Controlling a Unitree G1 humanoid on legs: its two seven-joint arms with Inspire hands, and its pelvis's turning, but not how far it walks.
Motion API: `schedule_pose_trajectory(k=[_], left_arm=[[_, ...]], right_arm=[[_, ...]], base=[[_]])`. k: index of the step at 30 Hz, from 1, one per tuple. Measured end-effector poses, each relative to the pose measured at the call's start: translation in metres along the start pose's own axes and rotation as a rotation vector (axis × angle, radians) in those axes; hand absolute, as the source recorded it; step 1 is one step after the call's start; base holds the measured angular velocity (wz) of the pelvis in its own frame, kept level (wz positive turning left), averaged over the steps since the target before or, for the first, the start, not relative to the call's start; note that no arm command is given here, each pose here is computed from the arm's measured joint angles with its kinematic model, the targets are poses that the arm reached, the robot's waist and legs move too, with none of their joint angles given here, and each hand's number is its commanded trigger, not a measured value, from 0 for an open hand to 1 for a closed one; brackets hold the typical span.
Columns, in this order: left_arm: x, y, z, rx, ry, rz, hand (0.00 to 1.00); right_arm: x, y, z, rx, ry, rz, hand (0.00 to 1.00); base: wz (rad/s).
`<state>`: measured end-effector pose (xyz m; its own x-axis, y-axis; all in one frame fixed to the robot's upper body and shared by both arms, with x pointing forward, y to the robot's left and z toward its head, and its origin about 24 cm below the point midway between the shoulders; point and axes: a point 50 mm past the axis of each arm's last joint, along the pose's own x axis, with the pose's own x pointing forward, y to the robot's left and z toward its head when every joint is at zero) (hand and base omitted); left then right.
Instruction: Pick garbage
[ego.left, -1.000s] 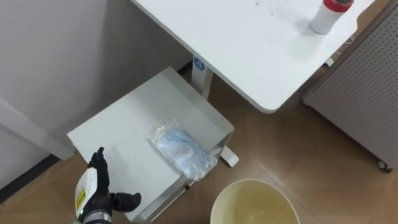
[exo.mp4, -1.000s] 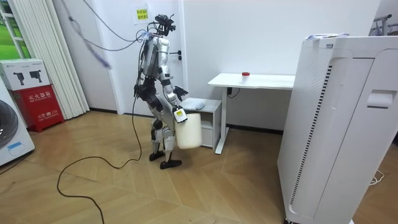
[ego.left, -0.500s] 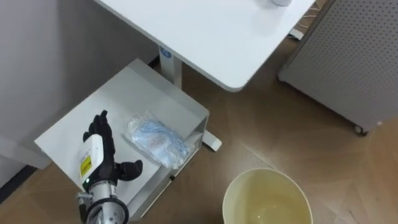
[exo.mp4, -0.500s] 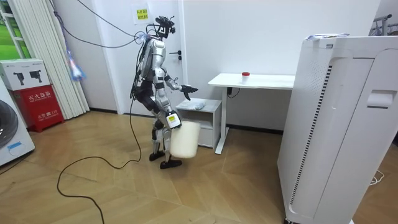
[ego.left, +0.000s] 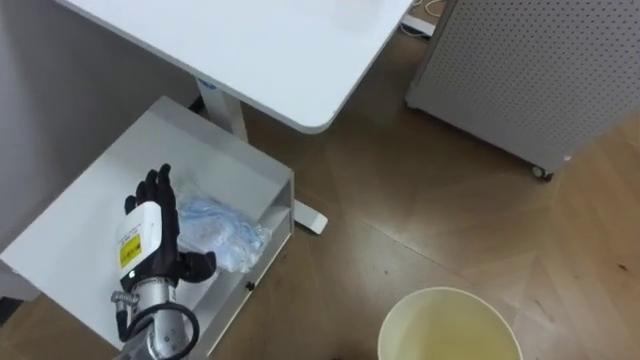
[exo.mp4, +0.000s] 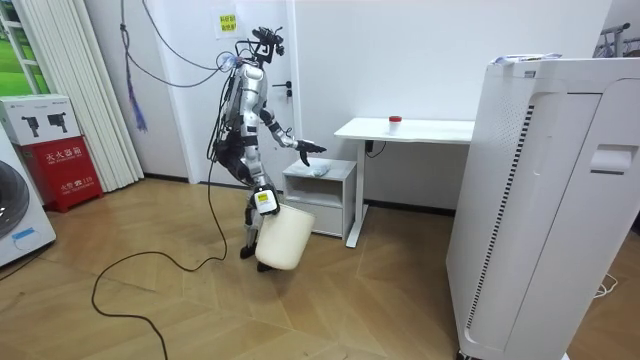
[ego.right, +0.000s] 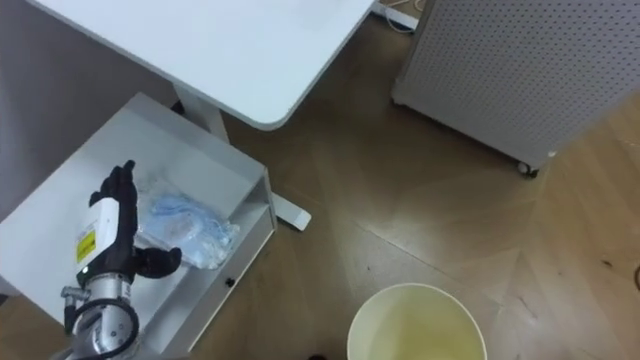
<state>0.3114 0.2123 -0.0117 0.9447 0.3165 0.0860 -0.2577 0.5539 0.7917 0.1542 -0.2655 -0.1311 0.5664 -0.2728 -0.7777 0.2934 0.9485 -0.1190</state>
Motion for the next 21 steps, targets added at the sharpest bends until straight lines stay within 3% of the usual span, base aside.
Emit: schedule_pose_trajectory(k=[4, 10, 20, 21], left_arm=[[-0.003, -0.003, -0.003, 0.043, -0.002, -0.032, 0.00], [-0.007, -0.011, -0.017, 0.152, 0.045, -0.176, 0.00], [-0.006, -0.012, -0.022, 0.199, 0.078, -0.261, 0.00], [-0.005, -0.011, -0.022, 0.204, 0.080, -0.265, 0.53]], right_arm=[[0.000, 0.001, 0.002, 0.001, -0.008, 0.005, 1.00], [0.001, 0.003, 0.007, 0.001, -0.017, 0.021, 1.00], [0.001, 0.007, 0.009, 0.002, -0.009, 0.026, 1.00], [0.001, 0.007, 0.009, 0.002, -0.010, 0.023, 1.00]], base=[[-0.05], [-0.04], [-0.03], [0.00]])
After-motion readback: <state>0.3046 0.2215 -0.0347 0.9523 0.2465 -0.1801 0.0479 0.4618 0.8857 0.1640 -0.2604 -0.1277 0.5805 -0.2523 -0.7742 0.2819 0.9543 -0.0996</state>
